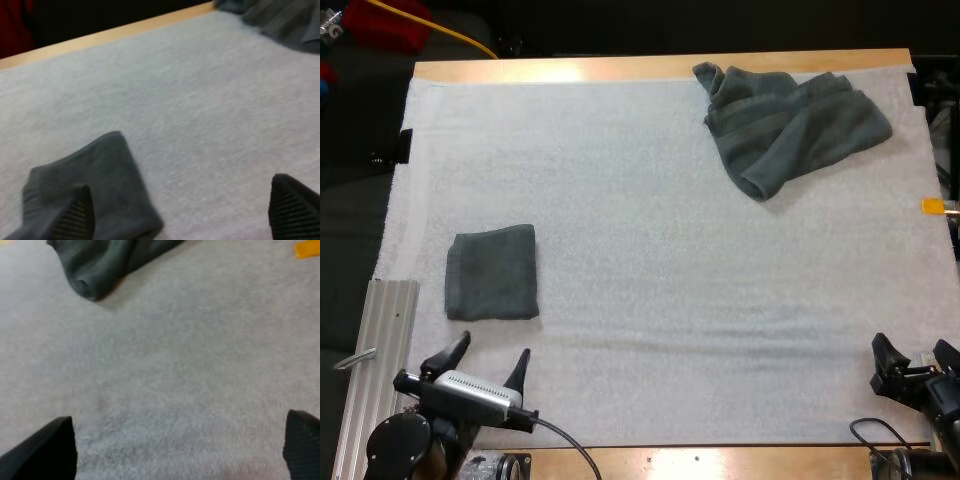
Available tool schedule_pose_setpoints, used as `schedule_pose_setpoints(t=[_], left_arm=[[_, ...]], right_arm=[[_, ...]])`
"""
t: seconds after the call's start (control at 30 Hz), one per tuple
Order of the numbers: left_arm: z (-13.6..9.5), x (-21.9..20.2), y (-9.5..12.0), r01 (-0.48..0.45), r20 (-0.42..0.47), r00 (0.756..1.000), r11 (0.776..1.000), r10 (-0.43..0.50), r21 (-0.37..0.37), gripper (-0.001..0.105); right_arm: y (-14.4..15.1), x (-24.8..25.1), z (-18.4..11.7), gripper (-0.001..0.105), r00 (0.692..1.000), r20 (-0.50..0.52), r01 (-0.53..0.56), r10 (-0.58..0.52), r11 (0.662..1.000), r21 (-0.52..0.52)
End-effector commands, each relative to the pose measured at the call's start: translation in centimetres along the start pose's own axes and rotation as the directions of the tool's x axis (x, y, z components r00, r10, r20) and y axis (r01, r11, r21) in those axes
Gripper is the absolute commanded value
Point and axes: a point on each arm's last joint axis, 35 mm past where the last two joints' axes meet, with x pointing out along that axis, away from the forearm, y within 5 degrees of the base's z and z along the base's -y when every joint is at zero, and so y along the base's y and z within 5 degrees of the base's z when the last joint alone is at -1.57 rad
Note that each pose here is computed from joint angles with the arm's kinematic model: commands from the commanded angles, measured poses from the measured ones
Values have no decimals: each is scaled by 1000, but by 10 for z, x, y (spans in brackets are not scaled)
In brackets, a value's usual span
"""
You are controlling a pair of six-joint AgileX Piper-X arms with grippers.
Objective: Pick towel from pile, fold and stack
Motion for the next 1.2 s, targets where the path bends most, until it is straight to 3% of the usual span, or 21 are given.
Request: schedule_pose_setpoints(t=[0.0,0.23,0.57,0.83,1.17], left_arm=[[5,-1,-1,33,14,999,999,-33,-6,69],[25,-19,-9,99,118,988,995,-102,31,69],[52,-50,-21,196,259,941,974,-219,113,69],[72,-57,-26,290,246,916,947,-317,141,69],[83,-57,-29,391,237,880,912,-411,126,69]], right_arm=[[1,-5,6,81,1000,20,-13,13,1000,-2],[5,-26,24,81,994,97,-52,54,998,-21],[7,-30,71,81,974,92,-203,205,979,-36],[6,-26,108,81,946,99,-307,310,951,-46],[0,4,145,81,919,56,-391,389,920,22]])
